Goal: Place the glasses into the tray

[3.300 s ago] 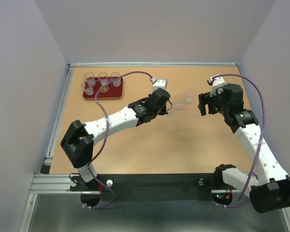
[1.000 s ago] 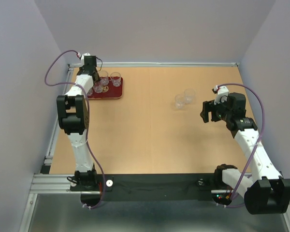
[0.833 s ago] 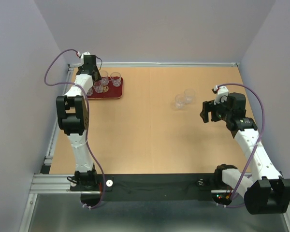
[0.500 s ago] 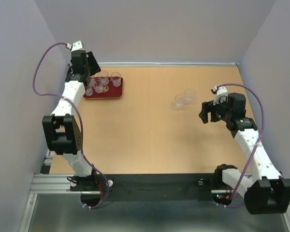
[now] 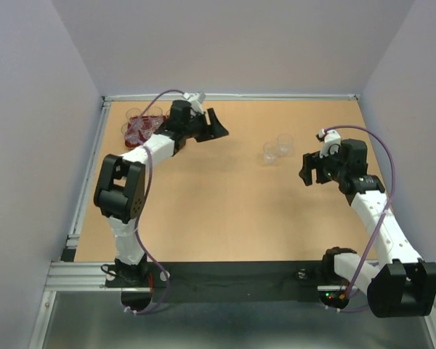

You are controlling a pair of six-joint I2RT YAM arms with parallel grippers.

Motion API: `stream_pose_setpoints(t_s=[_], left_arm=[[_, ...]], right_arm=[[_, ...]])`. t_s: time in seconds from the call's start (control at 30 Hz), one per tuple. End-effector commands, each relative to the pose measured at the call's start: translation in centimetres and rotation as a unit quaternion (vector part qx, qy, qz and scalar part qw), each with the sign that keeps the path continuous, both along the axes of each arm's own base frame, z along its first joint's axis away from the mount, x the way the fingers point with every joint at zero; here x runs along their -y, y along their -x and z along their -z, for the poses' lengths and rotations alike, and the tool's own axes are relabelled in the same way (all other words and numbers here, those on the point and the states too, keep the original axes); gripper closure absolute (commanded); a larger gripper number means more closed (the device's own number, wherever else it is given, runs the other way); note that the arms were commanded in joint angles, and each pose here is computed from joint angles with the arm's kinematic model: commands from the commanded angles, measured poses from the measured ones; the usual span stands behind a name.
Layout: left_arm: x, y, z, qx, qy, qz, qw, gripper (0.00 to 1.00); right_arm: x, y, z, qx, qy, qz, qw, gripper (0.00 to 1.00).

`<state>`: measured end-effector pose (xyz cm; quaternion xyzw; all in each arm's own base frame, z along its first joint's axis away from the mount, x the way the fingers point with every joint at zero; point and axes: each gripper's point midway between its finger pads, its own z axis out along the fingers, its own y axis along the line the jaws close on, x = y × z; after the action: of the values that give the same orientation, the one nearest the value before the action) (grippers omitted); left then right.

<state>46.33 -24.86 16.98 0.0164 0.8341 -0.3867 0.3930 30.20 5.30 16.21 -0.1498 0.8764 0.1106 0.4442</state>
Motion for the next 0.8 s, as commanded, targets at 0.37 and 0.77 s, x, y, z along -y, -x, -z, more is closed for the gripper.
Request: stream_pose_setpoints(t_s=[0.37,0.77], left_arm=[[16.2,-0.1,0.3,-0.031,0.054,0.080,0.995,0.28],[18.7,-1.2,2.8,-0.021,-0.068,0.040,0.997,0.42]], right_arm=[[0.8,-1.0,-0.2,0.017,0.008,0.022,1.000,0.18],[0.9,-0.9,-0.5,0.023,0.010,0.023,0.999,0.18]])
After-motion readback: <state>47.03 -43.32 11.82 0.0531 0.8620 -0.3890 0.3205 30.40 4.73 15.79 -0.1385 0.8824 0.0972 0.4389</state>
